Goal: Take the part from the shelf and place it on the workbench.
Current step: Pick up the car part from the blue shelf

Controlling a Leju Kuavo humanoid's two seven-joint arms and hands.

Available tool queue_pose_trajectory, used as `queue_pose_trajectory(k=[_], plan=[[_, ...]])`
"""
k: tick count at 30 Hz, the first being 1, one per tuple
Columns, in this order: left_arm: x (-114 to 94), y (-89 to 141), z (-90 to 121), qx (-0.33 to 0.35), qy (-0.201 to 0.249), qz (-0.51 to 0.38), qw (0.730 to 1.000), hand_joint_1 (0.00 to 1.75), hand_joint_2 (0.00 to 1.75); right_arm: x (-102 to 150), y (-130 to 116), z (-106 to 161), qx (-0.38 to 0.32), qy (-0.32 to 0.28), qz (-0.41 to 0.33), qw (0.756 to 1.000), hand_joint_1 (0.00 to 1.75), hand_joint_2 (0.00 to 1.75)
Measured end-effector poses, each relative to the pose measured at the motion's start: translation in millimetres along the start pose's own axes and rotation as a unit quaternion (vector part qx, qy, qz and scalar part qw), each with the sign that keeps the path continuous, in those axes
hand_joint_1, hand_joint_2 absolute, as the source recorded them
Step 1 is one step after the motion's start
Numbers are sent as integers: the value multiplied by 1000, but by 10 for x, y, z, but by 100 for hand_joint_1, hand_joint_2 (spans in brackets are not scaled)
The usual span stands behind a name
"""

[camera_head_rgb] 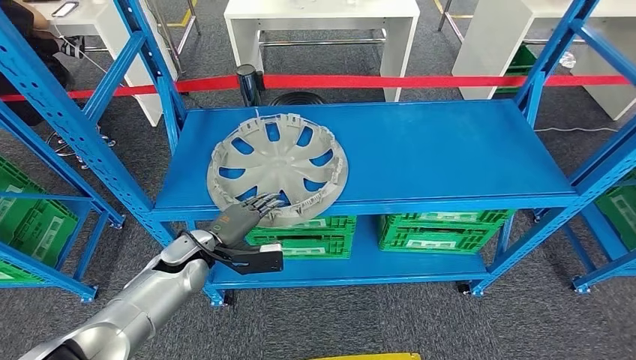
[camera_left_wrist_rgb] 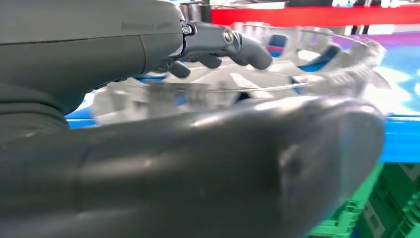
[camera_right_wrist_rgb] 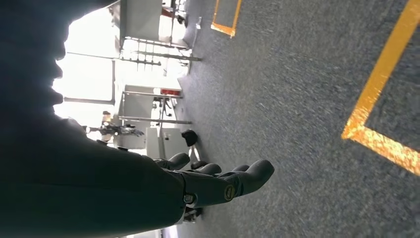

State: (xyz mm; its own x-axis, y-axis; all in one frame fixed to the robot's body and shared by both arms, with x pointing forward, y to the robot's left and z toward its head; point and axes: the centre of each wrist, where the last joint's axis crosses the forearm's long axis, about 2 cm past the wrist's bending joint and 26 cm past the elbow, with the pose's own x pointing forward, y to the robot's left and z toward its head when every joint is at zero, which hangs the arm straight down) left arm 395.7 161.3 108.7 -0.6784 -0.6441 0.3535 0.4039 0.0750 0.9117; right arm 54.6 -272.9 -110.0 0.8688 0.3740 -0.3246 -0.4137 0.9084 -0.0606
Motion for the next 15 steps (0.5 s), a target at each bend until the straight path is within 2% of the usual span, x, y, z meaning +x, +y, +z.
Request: queue_pose_trajectory(k=[15], plan=[[-10, 10, 3, -1, 3, 2, 1000, 0, 0, 2, 10, 2, 1, 0, 2, 1000, 0, 175]])
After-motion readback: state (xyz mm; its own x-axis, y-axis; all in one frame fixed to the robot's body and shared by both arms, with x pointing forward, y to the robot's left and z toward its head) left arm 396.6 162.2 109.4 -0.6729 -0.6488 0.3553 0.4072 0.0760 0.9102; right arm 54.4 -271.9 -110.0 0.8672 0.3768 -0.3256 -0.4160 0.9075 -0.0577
